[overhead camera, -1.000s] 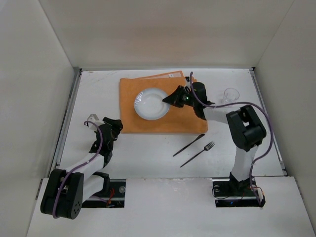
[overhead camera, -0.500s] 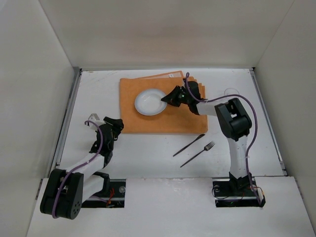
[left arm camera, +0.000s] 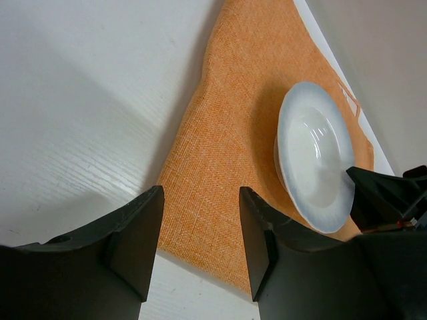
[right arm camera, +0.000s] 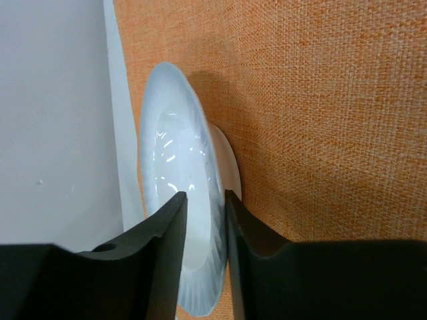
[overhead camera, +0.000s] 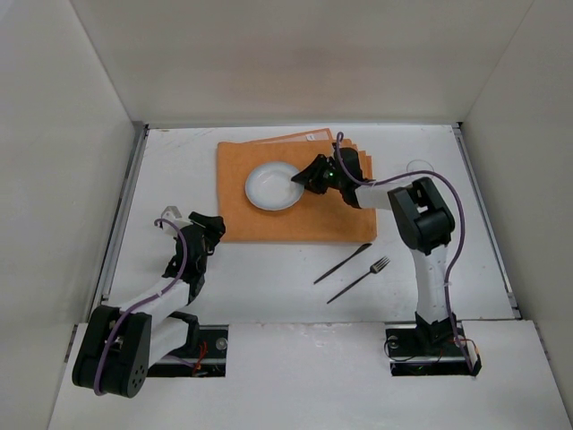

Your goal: Set the dinner table for one person

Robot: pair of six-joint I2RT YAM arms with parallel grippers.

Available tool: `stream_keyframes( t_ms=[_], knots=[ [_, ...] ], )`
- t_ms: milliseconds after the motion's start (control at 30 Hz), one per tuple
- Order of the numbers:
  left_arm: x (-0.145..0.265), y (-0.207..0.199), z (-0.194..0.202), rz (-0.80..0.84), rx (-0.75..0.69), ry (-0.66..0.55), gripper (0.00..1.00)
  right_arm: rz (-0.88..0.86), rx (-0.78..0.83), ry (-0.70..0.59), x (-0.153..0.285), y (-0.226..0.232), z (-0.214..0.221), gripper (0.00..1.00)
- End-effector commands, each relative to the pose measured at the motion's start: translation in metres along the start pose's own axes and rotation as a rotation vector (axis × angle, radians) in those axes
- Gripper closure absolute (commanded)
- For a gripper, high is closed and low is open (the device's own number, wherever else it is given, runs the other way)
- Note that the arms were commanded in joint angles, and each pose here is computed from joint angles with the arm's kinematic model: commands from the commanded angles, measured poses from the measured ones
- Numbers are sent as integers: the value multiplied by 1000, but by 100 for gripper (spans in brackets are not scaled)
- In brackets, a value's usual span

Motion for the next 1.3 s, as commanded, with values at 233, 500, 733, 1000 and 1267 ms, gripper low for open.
stream_keyframes(
  t_ms=[233,500,733,1000,1267],
  knots=[
    [0,-12,-2,46,-2,-22,54,112,211,-181,71,20,-56,0],
    [4,-31,7,90,-87,-23,60,489,407,-356,160,21,-100,0],
    [14,-58,25,153,-242,-36,66,483,448,-464,220,51,-127,85],
    [16,-59,37,156,-300,-29,66,1076,144,-659,351,-85,-153,79],
    [10,-55,41,149,-306,-18,65,1105,62,-539,337,-156,-171,54]
  ],
)
Point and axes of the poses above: each gripper's point midway between its finger pads, its own x axis back along the fingers, its own y axis along the line the jaws close on, z = x × y, the point moved 2 cm from there along x, back along the fingers, and after that the axes turned 12 degrees about x, right-handed, at the moved point
